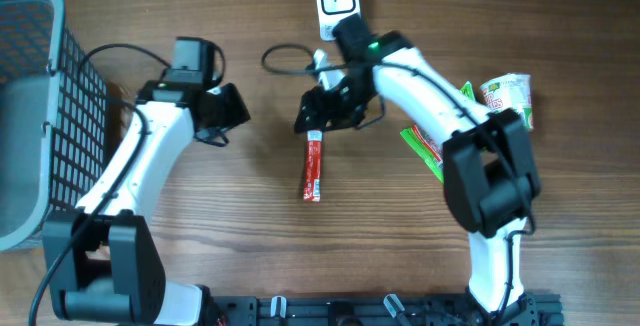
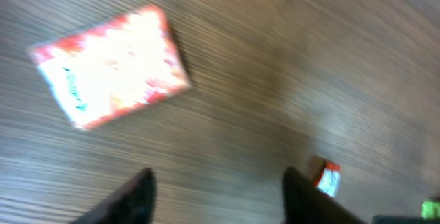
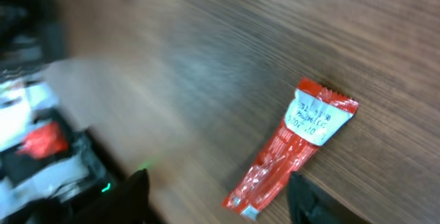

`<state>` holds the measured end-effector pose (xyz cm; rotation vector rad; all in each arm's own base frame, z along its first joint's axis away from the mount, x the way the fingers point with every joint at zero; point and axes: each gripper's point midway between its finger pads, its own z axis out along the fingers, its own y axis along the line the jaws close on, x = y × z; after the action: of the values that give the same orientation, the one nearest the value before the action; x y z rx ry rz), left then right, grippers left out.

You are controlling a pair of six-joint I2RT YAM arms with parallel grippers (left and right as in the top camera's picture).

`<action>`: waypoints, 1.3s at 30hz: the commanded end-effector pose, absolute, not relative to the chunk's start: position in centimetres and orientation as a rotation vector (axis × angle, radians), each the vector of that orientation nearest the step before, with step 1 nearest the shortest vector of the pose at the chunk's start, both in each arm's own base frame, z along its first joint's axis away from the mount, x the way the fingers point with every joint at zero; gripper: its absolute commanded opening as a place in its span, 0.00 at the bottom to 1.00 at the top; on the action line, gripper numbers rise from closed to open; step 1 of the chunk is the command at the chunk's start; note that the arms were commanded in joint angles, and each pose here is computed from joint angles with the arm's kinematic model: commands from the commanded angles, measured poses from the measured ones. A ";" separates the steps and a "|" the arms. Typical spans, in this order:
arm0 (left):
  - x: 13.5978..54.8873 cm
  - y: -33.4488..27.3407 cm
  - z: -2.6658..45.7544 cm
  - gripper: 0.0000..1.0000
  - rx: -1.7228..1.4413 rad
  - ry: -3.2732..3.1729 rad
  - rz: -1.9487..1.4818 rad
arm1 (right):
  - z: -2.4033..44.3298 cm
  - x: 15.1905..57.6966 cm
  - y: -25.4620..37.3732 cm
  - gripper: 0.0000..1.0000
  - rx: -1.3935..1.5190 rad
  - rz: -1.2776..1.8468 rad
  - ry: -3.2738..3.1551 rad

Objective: Scan the item barcode

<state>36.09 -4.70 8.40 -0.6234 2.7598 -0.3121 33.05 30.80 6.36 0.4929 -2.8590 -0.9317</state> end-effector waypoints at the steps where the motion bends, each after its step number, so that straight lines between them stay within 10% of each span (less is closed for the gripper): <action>1: 36.8 -1.7 9.5 1.00 -0.737 2.693 -0.303 | 3.1 32.4 29.8 0.63 0.274 -0.502 -3.051; 6: 36.8 -0.9 9.5 1.00 -0.764 2.682 -0.297 | 0.7 31.2 32.1 0.14 0.334 -0.372 -3.182; 9: 36.8 -0.9 9.5 1.00 -0.765 2.682 -0.296 | 0.2 32.0 31.9 0.05 0.361 -0.292 -3.265; 26: 36.8 -0.9 9.5 1.00 -0.765 2.682 -0.296 | 1.0 30.3 20.5 0.04 -0.010 0.204 -3.104; 39: 36.8 -0.9 9.5 1.00 -0.765 2.682 -0.296 | 7.2 23.2 26.5 0.04 1.101 -0.397 -2.770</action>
<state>36.37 -1.02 8.39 -0.7742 2.7139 -0.2912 25.57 24.71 7.49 0.8079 -2.9027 -0.3058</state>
